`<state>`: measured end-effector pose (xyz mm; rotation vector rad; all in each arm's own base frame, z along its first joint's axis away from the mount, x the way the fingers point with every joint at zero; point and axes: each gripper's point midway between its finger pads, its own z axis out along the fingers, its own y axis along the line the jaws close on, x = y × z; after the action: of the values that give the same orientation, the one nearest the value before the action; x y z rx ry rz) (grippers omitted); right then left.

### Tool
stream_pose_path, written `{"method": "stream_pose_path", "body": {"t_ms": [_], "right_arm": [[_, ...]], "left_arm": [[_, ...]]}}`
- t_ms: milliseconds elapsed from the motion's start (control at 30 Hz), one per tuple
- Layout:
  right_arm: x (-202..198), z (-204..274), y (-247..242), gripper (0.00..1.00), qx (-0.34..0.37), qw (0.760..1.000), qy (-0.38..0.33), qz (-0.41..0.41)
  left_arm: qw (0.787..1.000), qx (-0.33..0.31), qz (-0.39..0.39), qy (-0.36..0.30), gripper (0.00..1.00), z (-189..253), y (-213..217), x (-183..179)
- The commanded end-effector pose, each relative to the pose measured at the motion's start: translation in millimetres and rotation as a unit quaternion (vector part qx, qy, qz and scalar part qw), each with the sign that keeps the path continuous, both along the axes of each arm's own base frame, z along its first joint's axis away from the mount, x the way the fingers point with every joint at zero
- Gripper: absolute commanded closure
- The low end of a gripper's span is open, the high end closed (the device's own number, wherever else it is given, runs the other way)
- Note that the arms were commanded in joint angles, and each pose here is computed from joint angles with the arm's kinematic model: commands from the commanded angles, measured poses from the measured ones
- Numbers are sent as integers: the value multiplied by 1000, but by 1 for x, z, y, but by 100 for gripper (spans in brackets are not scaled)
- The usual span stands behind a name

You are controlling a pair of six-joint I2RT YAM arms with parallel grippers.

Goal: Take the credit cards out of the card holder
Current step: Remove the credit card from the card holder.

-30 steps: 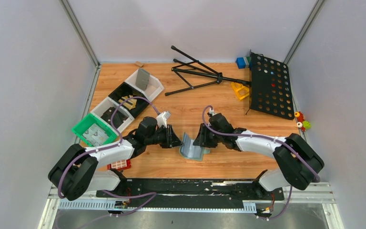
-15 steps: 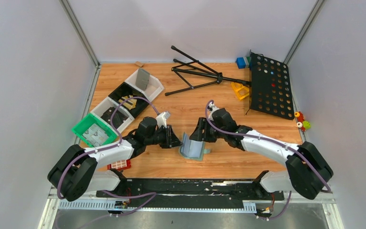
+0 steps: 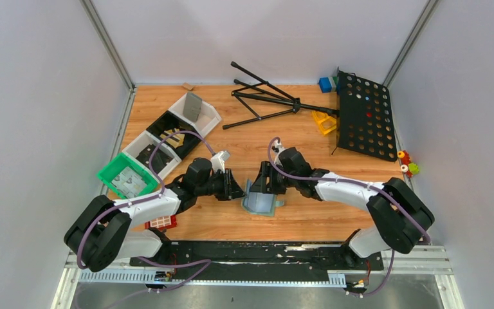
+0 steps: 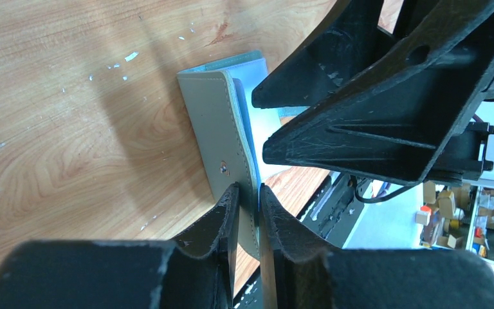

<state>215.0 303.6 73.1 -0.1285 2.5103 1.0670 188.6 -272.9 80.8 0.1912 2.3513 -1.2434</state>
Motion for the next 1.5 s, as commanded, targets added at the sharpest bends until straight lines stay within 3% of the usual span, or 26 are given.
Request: {"method": "stream_pose_path", "body": {"t_ms": [0, 100, 233, 533, 700, 1067, 1467], "right_arm": [[11, 8, 11, 43, 17, 1000, -18, -3], [11, 0, 8, 48, 4, 1000, -16, -5], [11, -9, 5, 48, -10, 1000, -11, -6], [8, 9, 5, 34, 14, 999, -32, -4], [9, 20, 9, 32, 32, 999, -45, 2], [7, -2, 8, 39, 11, 1000, -20, 1], [7, -15, -14, 40, -58, 998, -22, -8]], "left_arm": [[999, -17, -9, -38, 77, 22, -7, 7], [999, -18, -10, -40, 77, 23, -7, 7], [999, -16, -11, -39, 77, 22, -7, 6], [999, -20, -14, -41, 77, 25, -8, 6], [999, -19, -13, -41, 77, 25, -8, 7], [999, -18, -12, -41, 77, 25, -8, 8], [999, -19, -11, -46, 77, 29, -7, 8]]}}
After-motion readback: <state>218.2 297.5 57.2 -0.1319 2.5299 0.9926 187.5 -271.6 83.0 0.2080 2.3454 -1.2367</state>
